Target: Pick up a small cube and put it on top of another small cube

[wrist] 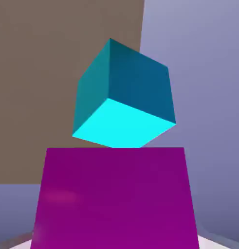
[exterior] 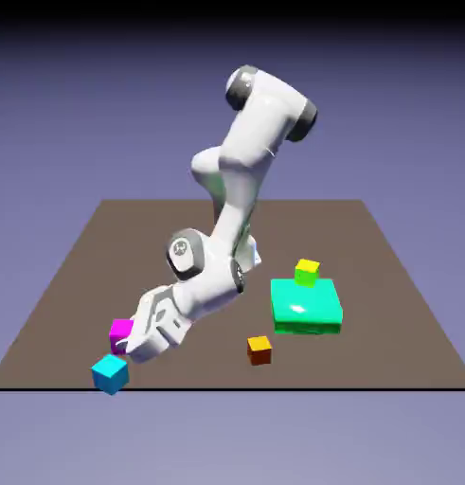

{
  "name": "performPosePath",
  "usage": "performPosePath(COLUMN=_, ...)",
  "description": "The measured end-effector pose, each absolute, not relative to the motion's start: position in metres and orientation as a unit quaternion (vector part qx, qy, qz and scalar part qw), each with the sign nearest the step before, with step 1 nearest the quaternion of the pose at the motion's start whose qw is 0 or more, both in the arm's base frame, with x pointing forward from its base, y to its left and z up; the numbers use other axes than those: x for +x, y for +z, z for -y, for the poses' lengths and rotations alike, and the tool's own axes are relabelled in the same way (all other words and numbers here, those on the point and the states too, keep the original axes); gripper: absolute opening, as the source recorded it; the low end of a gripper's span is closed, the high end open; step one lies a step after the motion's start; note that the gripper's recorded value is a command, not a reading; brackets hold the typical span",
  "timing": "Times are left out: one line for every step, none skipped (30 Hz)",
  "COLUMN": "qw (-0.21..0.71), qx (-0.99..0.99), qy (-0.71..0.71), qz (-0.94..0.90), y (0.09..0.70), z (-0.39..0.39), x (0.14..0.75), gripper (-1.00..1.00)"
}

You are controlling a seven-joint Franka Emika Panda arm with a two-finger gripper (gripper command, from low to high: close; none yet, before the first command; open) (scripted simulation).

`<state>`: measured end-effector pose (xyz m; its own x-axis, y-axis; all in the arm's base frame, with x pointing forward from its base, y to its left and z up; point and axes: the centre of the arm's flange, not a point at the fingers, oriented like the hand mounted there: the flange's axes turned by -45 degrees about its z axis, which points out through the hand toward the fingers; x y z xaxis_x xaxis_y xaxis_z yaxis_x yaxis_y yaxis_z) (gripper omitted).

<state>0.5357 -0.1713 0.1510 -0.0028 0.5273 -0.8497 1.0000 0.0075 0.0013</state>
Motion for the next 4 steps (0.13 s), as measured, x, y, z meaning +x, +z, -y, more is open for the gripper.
performPosePath(qw=0.345, qx=0.616, qy=-0.342, qz=-0.620, y=0.1396, z=0.1812, x=0.5349, gripper=-1.00)
performPosePath(qw=0.344, qx=0.616, qy=-0.342, qz=-0.621, y=0.1360, z=0.1842, x=0.5345, gripper=1.00)
performPosePath(qw=0.344, qx=0.616, qy=-0.342, qz=-0.621, y=0.1360, z=0.1842, x=0.5346, gripper=1.00)
performPosePath(qw=0.344, qx=0.616, qy=-0.342, qz=-0.621, y=0.1360, z=0.1842, x=0.5346, gripper=1.00)
